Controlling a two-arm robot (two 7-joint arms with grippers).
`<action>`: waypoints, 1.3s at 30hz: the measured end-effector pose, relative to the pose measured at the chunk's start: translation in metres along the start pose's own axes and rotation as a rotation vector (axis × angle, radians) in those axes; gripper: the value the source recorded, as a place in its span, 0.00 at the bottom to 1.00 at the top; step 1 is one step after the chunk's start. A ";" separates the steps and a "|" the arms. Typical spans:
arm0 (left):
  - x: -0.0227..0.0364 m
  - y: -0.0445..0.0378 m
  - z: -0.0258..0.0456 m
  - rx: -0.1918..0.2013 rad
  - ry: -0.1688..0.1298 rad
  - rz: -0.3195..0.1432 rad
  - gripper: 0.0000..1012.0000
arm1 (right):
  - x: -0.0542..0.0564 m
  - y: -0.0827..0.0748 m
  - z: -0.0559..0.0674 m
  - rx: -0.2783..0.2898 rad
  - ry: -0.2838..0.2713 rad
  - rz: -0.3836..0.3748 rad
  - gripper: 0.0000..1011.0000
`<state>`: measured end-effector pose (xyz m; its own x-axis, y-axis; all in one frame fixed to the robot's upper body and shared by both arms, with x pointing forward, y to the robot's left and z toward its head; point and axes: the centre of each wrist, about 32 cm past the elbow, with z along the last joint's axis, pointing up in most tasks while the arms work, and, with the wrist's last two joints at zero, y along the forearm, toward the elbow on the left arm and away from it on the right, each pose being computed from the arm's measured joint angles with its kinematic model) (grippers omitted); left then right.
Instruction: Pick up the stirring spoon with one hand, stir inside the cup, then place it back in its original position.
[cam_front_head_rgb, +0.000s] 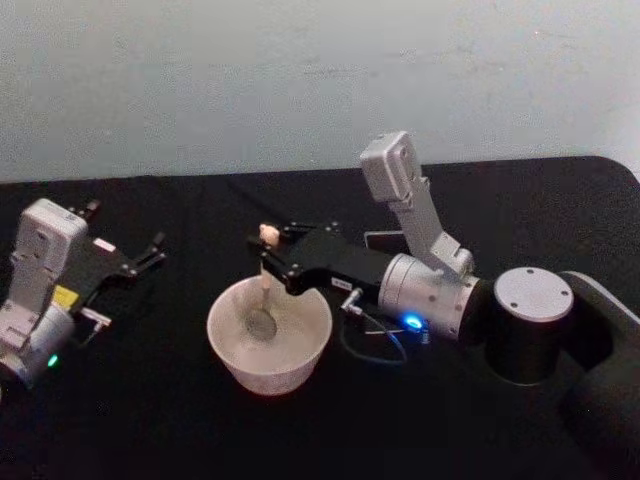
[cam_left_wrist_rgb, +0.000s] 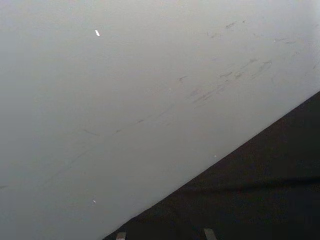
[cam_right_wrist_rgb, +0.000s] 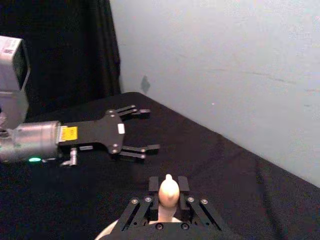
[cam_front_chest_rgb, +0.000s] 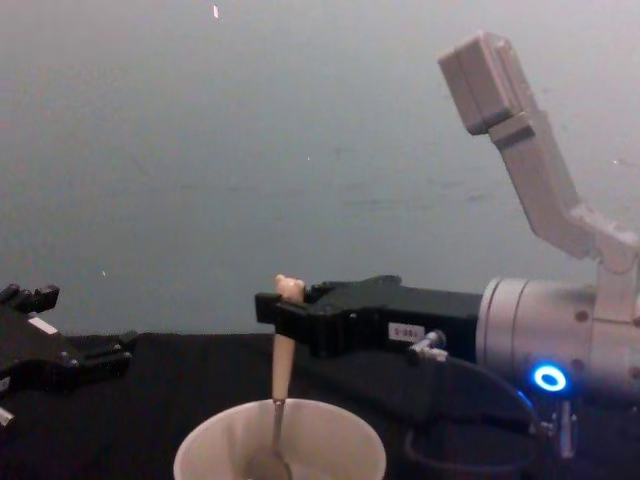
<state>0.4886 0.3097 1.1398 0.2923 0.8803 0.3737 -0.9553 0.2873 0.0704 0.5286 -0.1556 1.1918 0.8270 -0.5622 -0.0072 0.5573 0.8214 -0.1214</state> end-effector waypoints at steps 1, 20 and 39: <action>0.0000 0.0000 0.0000 0.000 0.000 0.000 0.99 | 0.002 -0.001 0.001 0.001 0.000 -0.007 0.21; 0.0000 0.0000 0.0000 0.000 0.000 0.000 0.99 | 0.003 -0.040 0.007 0.005 0.026 -0.020 0.21; 0.0000 0.0000 0.0000 0.000 0.000 0.000 0.99 | 0.010 -0.044 0.033 0.093 0.128 -0.108 0.21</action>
<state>0.4886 0.3097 1.1398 0.2922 0.8803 0.3737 -0.9553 0.2873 0.0703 0.5149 -0.1941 1.2299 0.7490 -0.6505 -0.1258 0.6518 0.7575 -0.0364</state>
